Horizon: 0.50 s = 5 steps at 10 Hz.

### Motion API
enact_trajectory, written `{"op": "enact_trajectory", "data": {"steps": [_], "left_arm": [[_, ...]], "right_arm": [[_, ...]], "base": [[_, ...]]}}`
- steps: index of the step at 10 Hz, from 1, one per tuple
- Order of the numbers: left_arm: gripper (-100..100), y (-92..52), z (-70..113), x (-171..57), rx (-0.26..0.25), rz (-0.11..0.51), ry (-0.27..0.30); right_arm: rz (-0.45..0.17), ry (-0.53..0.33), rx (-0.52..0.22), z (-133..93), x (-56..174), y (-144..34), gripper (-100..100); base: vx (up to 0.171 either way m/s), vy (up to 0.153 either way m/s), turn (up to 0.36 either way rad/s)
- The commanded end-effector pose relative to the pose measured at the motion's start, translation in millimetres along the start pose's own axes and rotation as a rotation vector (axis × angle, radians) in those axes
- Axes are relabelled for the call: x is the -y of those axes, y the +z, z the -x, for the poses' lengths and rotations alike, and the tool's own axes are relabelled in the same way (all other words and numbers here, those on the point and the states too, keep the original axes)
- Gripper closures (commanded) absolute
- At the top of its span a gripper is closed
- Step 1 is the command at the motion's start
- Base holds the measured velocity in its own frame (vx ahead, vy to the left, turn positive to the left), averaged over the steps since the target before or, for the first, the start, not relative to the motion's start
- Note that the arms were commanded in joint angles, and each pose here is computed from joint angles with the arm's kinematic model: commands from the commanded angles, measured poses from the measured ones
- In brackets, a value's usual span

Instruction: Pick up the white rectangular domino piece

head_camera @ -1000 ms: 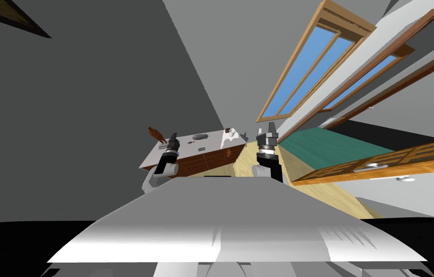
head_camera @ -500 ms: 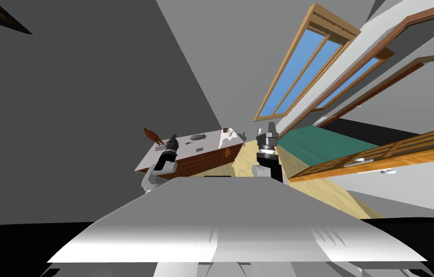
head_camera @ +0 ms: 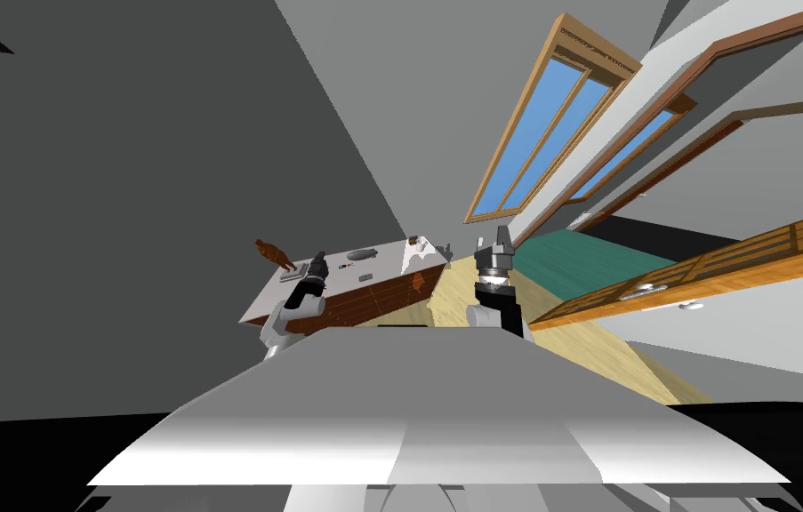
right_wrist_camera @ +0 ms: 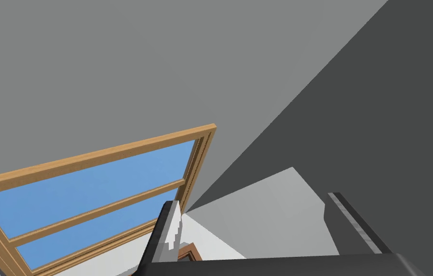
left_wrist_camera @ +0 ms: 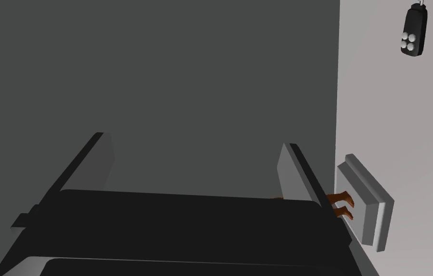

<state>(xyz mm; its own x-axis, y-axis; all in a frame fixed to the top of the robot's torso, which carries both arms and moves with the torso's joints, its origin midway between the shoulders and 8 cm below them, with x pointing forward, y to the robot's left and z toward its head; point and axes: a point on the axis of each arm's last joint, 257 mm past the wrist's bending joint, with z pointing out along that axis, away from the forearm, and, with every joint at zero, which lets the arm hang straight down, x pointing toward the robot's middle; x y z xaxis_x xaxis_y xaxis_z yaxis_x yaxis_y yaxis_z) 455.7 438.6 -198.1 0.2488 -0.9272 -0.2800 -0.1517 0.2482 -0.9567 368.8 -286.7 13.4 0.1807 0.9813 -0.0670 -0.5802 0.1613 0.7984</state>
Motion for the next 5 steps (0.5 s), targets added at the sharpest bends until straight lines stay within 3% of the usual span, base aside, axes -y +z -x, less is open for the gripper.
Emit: {"op": "enact_trajectory", "data": {"steps": [1,5], "left_arm": [[-100,7.7,10.6,-15,0.016,0.056,-0.004],[-100,11.8,19.0,-42,0.031,0.159,-0.012]], "right_arm": [[0.000,0.000,0.000,0,0,0.0,0],[0.000,0.000,0.000,0,0,0.0,0]], "base": [[0.006,-0.026,-0.094],[0.004,-0.016,-0.060]]}}
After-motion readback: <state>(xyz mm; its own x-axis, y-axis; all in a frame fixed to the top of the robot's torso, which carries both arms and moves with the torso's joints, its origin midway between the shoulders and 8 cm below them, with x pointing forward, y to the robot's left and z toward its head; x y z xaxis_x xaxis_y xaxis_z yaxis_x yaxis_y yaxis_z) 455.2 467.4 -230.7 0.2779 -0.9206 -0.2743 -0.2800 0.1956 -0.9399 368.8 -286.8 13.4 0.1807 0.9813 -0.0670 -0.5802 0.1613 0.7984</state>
